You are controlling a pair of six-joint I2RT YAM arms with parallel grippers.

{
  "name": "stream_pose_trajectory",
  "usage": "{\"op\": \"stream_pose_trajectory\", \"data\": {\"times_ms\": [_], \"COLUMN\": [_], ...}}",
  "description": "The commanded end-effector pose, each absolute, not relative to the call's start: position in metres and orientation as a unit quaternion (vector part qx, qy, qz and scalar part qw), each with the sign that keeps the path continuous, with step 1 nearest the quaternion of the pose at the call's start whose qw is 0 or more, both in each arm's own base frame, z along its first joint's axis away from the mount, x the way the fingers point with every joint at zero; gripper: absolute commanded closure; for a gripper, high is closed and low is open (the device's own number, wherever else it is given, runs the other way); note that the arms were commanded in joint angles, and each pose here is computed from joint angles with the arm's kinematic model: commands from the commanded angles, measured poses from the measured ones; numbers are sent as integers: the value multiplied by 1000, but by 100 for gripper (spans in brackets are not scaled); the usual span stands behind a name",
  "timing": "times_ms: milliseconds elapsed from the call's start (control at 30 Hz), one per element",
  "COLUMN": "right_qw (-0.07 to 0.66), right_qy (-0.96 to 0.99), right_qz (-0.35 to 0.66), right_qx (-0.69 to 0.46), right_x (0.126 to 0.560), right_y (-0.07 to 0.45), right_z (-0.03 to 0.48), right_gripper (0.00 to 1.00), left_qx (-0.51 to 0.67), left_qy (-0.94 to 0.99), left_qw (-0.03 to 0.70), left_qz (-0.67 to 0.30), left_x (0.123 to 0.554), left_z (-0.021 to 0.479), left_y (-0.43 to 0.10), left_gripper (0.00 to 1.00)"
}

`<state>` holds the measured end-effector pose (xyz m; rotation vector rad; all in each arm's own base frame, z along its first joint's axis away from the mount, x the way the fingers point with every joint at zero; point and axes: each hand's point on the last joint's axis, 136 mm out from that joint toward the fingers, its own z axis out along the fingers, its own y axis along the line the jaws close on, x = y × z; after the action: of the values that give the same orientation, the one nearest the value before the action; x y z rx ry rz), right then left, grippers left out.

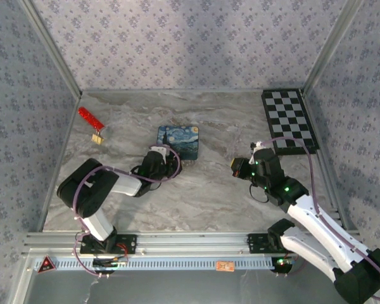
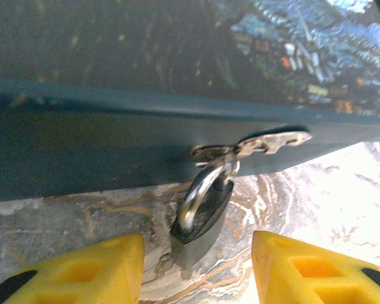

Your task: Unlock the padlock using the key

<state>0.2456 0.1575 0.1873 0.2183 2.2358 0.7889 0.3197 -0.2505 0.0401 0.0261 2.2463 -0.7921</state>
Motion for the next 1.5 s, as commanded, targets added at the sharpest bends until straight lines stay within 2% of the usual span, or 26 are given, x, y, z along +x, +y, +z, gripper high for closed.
{"op": "stream_pose_trajectory", "data": {"times_ms": [0,167,867,1133,1467], "right_qw": [374,372,359,331,289], "right_qy": [869,870,874,877,875], "right_qz": [313,311,317,340,378], "right_qx": [84,83,87,79,94], "right_x": [243,243,242,243,245], "right_y": [157,157,163,189,218], "right_z": [192,191,180,165,145], "right_gripper": [100,100,100,100,100], "left_qx": [-10,-6,-4,11,18], "left_qy": [863,862,856,862,851], "left_qw": [384,381,370,311,257], "left_qz": [-328,-334,-361,-400,-457], "left_x": [332,334,333,316,313], "left_z": [46,44,68,96,118], "left_y": [-257,-262,-268,-274,-279], "left_gripper": [52,62,90,96,97]}}
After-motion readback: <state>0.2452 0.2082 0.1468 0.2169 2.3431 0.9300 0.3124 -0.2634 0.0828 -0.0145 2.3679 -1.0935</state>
